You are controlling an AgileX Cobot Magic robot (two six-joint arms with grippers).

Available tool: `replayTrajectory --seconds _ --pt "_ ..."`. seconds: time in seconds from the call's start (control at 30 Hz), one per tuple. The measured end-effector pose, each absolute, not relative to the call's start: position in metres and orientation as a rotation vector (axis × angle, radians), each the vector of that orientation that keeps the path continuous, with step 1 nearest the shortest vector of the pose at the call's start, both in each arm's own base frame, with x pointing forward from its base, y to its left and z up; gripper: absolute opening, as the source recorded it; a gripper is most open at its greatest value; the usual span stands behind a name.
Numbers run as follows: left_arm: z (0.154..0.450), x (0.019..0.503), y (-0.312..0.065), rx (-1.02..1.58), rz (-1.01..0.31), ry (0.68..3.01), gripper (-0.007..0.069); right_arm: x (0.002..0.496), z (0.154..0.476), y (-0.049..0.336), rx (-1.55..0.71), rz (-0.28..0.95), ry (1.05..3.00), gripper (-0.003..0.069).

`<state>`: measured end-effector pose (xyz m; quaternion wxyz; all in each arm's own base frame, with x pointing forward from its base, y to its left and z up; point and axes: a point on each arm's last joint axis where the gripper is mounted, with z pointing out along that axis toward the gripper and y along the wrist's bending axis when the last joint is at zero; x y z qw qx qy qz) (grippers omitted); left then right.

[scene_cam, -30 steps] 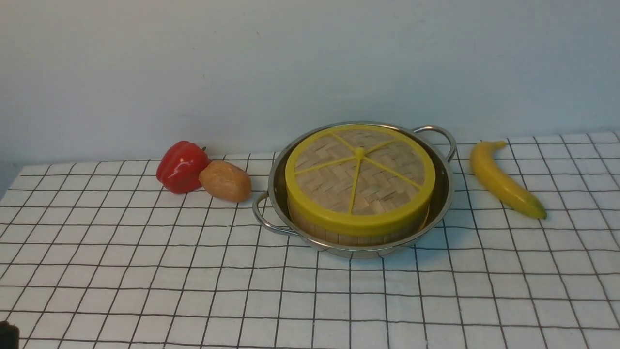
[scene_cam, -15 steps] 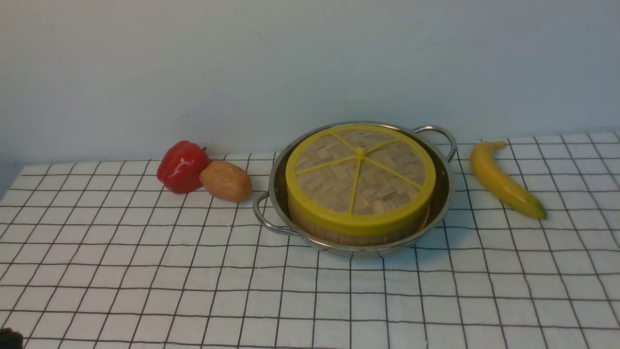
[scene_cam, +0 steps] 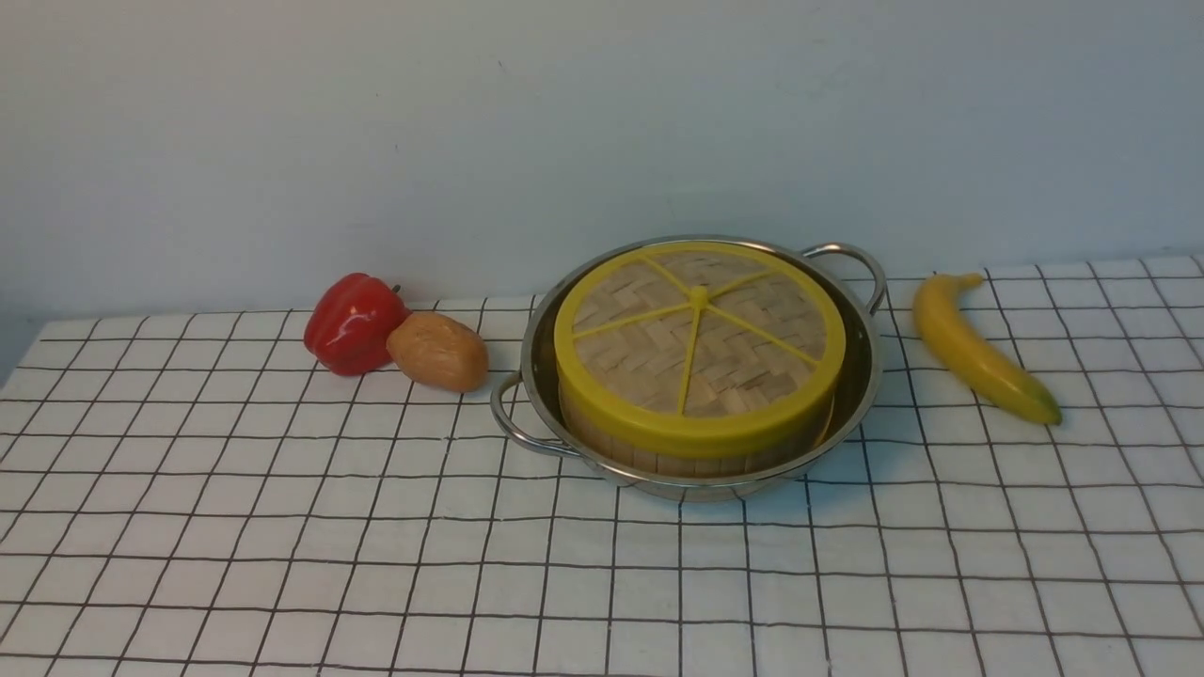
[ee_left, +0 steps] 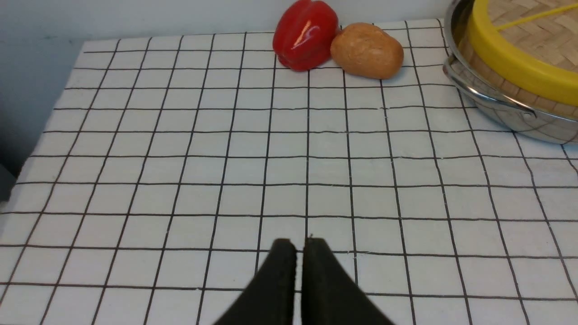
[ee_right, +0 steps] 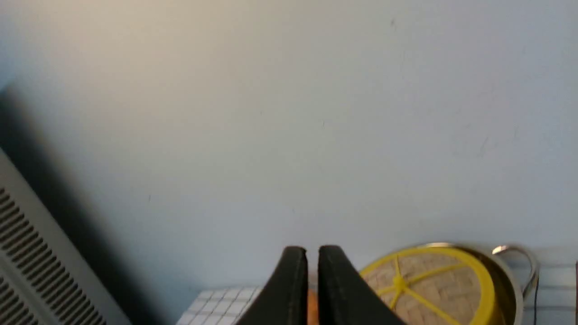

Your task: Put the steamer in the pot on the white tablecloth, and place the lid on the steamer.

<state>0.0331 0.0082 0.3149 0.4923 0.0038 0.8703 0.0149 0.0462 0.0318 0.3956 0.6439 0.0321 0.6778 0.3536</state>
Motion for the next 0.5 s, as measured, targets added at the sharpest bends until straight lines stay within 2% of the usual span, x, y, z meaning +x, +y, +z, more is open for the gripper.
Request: replayTrajectory --seconds 0.13,0.23,0.27,0.33,0.37,0.5 --pt "0.315 0.033 0.008 0.009 0.036 2.112 0.0024 0.047 0.395 0.03 0.048 0.752 1.543 0.0073" --pt "0.315 0.033 0.008 0.009 0.036 2.112 0.0033 0.047 0.391 0.03 -0.014 0.661 1.578 0.0081" --pt "0.315 0.033 0.008 0.009 0.036 2.112 0.0035 0.048 0.388 0.028 -0.065 0.571 1.607 0.0087" --pt "0.315 0.033 0.008 0.009 0.036 2.112 0.0041 0.049 0.386 0.027 -0.088 0.528 1.615 0.009" --pt "0.315 0.033 0.008 0.009 0.036 2.112 0.0043 0.049 0.385 0.025 -0.119 0.462 1.62 0.0094" --pt "0.315 0.033 0.008 0.009 0.036 2.112 0.0047 0.05 0.385 0.023 -0.144 0.398 1.622 0.0102"
